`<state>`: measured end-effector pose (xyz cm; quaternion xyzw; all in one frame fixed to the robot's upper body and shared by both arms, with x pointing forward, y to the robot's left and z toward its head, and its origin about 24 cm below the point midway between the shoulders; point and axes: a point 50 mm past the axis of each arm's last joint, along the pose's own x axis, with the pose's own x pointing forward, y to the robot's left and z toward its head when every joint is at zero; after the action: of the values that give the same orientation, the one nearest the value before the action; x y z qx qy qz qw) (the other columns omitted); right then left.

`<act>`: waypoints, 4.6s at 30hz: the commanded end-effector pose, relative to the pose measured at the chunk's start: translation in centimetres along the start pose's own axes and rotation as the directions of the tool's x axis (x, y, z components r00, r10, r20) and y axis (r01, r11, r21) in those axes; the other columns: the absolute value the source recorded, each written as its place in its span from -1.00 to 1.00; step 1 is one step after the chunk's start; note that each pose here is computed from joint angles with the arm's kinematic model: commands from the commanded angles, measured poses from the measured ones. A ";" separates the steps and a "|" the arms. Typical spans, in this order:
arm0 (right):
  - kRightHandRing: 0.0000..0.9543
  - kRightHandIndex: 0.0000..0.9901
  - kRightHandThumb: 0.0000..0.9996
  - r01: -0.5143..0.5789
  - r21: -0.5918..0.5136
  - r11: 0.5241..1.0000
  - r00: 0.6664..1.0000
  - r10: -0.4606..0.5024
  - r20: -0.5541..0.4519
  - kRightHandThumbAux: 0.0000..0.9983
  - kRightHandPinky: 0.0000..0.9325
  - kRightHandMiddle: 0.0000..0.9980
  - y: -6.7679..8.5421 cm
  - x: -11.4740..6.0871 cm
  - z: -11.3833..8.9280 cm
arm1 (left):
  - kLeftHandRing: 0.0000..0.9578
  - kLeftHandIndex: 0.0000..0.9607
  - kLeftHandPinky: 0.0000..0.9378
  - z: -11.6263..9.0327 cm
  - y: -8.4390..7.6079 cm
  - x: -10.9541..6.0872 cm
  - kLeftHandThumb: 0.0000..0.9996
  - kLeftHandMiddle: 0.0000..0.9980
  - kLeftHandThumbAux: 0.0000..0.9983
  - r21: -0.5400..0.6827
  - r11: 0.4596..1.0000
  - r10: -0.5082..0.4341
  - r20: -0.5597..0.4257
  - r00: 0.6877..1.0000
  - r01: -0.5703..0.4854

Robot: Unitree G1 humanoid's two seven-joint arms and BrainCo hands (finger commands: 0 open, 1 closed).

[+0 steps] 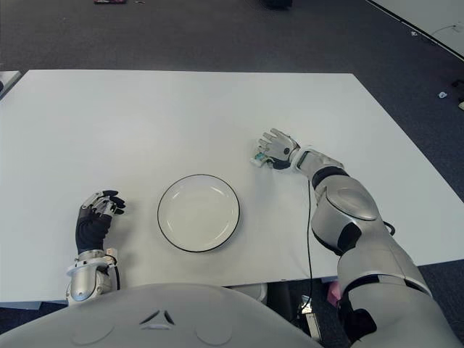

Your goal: Put the toothpaste on the table into the plate.

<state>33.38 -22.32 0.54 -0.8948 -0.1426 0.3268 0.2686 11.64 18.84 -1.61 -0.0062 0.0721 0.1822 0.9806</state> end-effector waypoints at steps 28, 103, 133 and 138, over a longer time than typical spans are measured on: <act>0.23 0.05 0.54 -0.038 0.396 0.917 0.997 0.008 0.078 -0.32 0.24 0.21 0.0 0.5 4.0 | 0.11 -0.10 0.11 -0.8 0.3 -0.1 0.38 0.14 0.44 -0.041 0.995 -0.094 0.027 0.995 0.095; 0.82 -0.11 0.48 0.780 0.507 0.367 0.571 -0.749 -0.336 0.43 0.81 0.76 -11.0 -1.1 -5.0 | 0.09 -0.10 0.06 -0.7 -0.4 1.4 0.38 0.11 0.44 -0.050 0.997 -0.060 0.044 0.997 0.062; 0.83 -0.11 0.48 0.705 0.695 0.138 0.245 -0.968 -0.056 0.43 0.84 0.76 -15.3 -3.3 2.3 | 0.09 -0.10 0.09 -0.6 -0.9 1.9 0.38 0.10 0.45 -0.057 0.994 -0.088 0.051 0.995 0.091; 0.83 -0.11 0.49 0.664 0.734 0.142 0.247 -0.968 -0.036 0.43 0.83 0.76 -15.3 -3.6 3.6 | 0.11 -0.10 0.10 -0.6 -1.0 1.8 0.38 0.11 0.45 -0.070 0.994 -0.082 0.057 0.995 0.086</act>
<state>27.66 -9.95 9.27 -0.4035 -0.5752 0.3257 0.6326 13.62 18.81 -2.13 -0.0357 0.0295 0.1440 0.9885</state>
